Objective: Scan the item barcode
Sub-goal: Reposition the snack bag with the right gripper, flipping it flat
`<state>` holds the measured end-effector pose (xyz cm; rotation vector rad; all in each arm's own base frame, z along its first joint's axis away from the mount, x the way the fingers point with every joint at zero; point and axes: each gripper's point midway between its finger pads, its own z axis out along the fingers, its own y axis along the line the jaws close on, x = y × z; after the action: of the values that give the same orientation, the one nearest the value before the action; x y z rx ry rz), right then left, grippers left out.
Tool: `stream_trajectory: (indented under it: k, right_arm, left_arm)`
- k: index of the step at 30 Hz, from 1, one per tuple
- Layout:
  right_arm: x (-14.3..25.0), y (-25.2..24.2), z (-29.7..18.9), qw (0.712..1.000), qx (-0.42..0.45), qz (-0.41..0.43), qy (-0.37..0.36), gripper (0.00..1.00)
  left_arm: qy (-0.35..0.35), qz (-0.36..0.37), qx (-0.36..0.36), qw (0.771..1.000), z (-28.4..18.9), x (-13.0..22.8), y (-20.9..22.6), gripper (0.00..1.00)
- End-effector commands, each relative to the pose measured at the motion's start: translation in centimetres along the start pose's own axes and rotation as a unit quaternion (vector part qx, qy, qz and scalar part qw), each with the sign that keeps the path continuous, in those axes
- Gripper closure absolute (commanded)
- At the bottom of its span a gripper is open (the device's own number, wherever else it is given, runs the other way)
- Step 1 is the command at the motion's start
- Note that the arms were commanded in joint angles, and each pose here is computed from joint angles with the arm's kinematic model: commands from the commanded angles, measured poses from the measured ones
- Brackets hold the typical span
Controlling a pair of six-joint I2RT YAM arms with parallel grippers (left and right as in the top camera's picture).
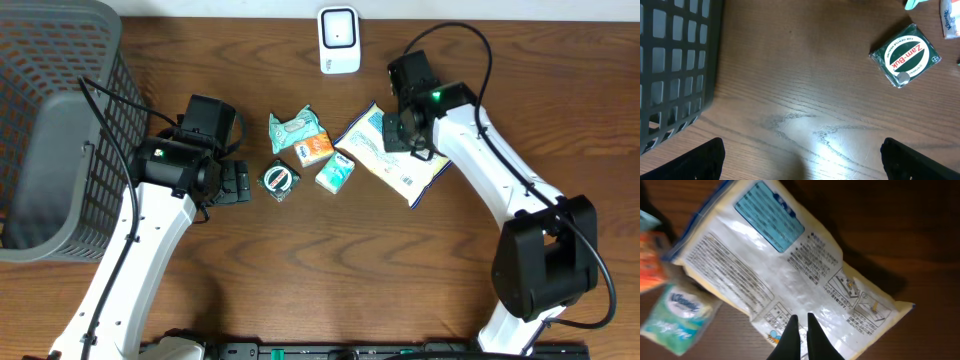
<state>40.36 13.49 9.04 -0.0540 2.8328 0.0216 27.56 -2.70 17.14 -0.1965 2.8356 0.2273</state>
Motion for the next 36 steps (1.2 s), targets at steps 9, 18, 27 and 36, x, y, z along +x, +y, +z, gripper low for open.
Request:
stream_trajectory:
  k: [9, 18, 27, 36]
  right_arm:
    - [5.8, -4.8, 5.8, 0.994, 0.068, 0.068, 0.046, 0.98]
    - [6.6, -8.3, 3.5, 0.985, 0.087, 0.121, 0.09, 0.99]
    - [-0.3, -4.7, -2.9, 0.993, -0.015, 0.115, -0.014, 0.99]
    - [-4.4, 1.2, -0.9, 0.989, -0.092, 0.077, -0.088, 0.98]
  left_arm:
    - [0.002, -0.001, -0.008, 1.0, 0.2, 0.0, 0.3, 0.02]
    - [0.002, -0.001, -0.008, 1.0, 0.2, 0.0, 0.3, 0.02]
    - [0.002, -0.001, -0.008, 1.0, 0.2, 0.0, 0.3, 0.03]
    - [0.002, -0.001, -0.008, 1.0, 0.2, 0.0, 0.3, 0.02]
